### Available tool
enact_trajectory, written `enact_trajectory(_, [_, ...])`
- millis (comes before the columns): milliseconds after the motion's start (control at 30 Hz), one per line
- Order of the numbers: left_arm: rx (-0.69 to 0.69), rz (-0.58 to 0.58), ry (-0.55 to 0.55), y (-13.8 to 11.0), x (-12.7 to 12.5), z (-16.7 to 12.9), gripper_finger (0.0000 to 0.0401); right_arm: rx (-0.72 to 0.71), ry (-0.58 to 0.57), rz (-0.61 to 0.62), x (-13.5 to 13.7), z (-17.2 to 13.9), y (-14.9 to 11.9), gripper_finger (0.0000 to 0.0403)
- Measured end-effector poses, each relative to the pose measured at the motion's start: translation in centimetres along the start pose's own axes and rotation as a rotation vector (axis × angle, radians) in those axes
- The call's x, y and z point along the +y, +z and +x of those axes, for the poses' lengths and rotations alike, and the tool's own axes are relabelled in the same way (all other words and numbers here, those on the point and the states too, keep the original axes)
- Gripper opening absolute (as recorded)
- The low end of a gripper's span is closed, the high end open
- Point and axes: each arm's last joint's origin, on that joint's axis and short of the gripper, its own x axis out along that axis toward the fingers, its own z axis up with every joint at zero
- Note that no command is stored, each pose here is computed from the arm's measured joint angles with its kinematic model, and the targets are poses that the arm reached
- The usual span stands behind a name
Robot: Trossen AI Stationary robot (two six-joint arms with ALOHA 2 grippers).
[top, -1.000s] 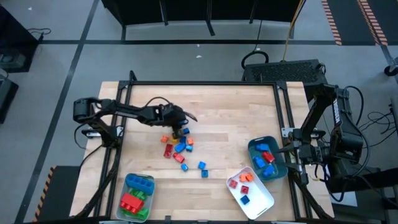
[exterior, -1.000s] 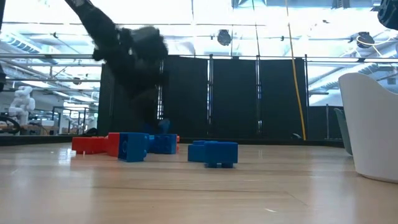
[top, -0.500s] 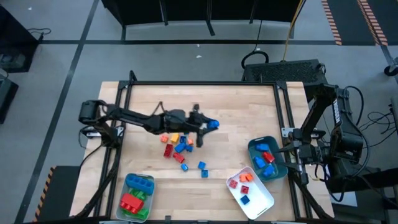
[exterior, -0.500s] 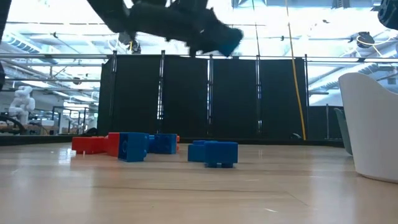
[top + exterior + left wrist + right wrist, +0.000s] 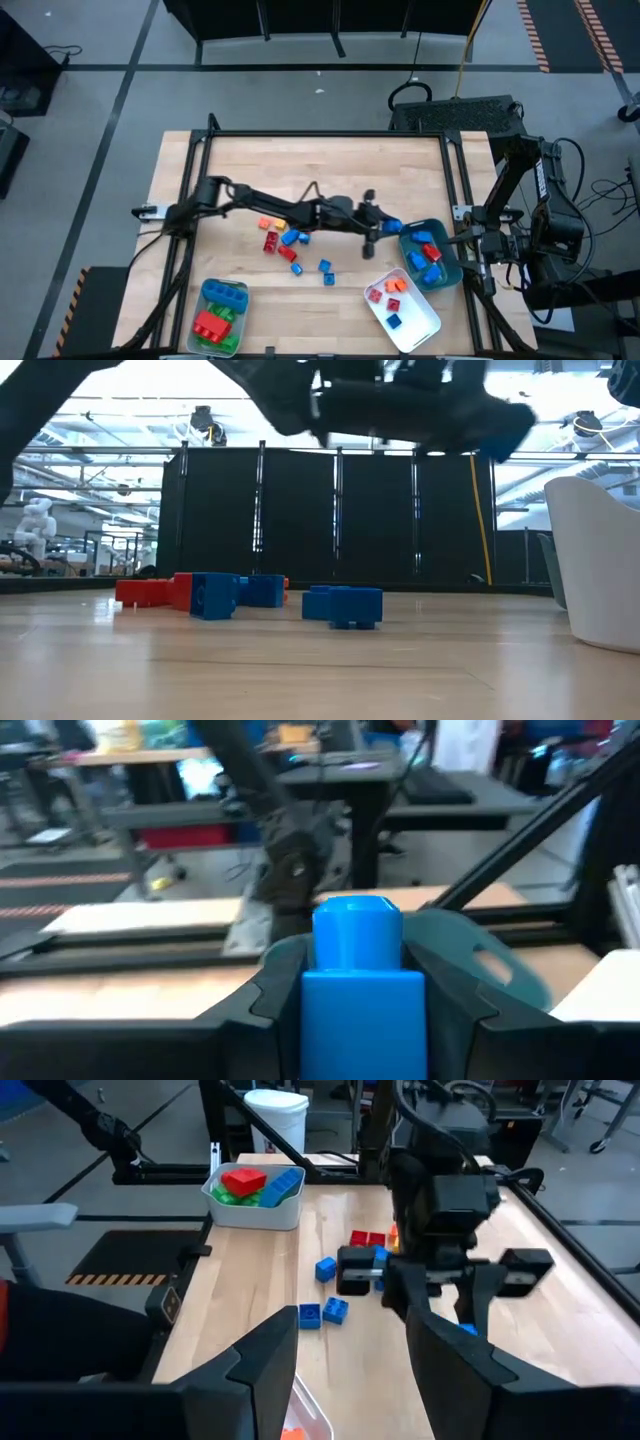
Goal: Sort blocks by size
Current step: Put the big square blue game piece into the blue bin, then put the small square blue game piece into the white bin
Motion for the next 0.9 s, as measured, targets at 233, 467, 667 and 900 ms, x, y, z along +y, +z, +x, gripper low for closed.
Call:
enact_trajectory(233, [-0.012,0.001,-0.048,-0.5,-0.7,4.4,0.0136,0.001,0.001,0.005,0.0,0.0,0.0,0.0171])
enact_trajectory(467, [-0.002,0.001,-0.076,-1.4,-0.6,7.3,0.0143,0.001,0.001,0.004,0.0,0.0,0.0,0.0171])
enact_trajectory(667, [-0.025,0.084,-0.067,-1.4,-0.1,8.3,0.0208,0.002,0.001,0.002,0.0,0.0,0.0,0.0171])
enact_trajectory(900, [0.107,0.129,-0.094,-0.9,-0.2,7.7,0.0261,0.003,0.001,0.001,0.0,0.0,0.0,0.0171])
